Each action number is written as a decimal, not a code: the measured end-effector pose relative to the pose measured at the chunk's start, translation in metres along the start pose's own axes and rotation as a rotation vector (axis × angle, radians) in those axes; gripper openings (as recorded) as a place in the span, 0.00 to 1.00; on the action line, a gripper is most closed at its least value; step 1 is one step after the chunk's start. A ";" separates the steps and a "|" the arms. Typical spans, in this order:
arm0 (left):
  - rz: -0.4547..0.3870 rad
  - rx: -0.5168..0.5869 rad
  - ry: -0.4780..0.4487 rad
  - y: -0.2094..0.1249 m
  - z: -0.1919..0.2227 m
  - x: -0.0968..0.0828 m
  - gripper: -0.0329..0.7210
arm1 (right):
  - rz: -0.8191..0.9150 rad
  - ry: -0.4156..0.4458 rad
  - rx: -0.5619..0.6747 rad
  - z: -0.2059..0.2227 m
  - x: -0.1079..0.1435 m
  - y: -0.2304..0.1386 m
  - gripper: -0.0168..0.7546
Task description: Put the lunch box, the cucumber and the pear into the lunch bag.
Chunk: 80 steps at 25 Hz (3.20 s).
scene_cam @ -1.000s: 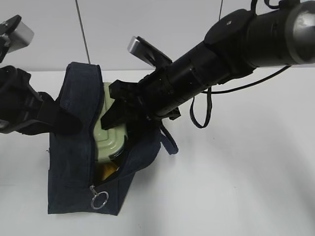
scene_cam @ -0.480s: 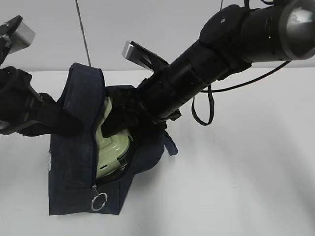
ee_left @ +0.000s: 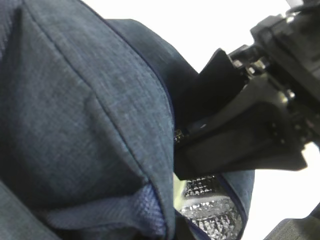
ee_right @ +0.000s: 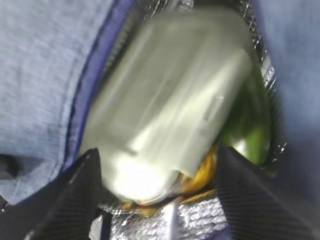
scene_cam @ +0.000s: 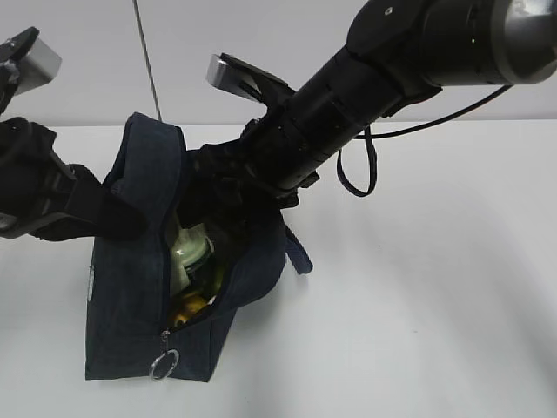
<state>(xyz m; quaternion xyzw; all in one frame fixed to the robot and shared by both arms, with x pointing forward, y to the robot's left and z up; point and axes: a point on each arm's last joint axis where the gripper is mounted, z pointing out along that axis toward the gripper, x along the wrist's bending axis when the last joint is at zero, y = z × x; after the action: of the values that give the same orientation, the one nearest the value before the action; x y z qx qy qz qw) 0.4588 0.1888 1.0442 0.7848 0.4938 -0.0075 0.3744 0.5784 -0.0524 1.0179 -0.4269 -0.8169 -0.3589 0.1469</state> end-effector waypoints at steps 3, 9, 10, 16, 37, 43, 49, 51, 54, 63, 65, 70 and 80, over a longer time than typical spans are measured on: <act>0.004 -0.001 0.005 0.000 0.000 0.000 0.05 | -0.003 -0.001 0.001 0.000 0.000 0.000 0.74; 0.005 -0.001 0.007 0.000 0.000 0.001 0.05 | -0.076 -0.055 0.019 -0.018 0.009 0.010 0.74; 0.005 -0.001 0.007 0.000 0.000 0.001 0.05 | -0.099 -0.083 0.015 -0.026 0.012 0.014 0.74; 0.005 -0.001 0.007 0.000 0.000 0.001 0.05 | -0.116 -0.298 0.042 -0.060 0.017 0.027 0.74; -0.009 0.018 0.006 0.000 0.006 0.004 0.05 | -0.023 -0.339 0.202 -0.013 -0.023 0.015 0.04; -0.018 0.038 -0.002 0.019 0.020 0.010 0.05 | -0.038 -0.369 0.155 -0.038 -0.011 0.019 0.03; 0.004 0.025 -0.016 0.055 0.028 0.012 0.05 | -0.064 -0.397 0.160 -0.073 0.006 0.016 0.03; 0.003 0.036 -0.024 0.061 0.033 0.014 0.05 | -0.066 -0.379 0.182 -0.076 0.010 0.013 0.03; -0.008 0.060 -0.028 0.062 0.041 0.018 0.05 | -0.062 -0.335 0.208 -0.072 0.012 0.009 0.03; 0.000 0.099 0.033 0.059 0.044 0.026 0.05 | -0.012 -0.269 0.270 -0.046 -0.002 -0.012 0.03; 0.004 0.104 0.044 0.058 0.044 0.026 0.04 | -0.012 -0.233 0.251 -0.041 -0.003 -0.014 0.03; 0.000 0.109 0.053 0.058 0.042 0.030 0.04 | -0.049 -0.227 0.196 -0.037 -0.004 -0.011 0.09; 0.010 0.117 0.064 0.057 0.041 0.032 0.04 | -0.107 -0.281 0.158 -0.051 -0.001 -0.007 0.80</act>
<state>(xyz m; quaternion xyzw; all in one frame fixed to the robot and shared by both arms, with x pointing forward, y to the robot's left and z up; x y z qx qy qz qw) 0.5349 0.1755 1.0357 0.8076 0.5005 -0.0095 0.3118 0.5702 -0.0918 1.0493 -0.4158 -0.8767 -0.2376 0.0448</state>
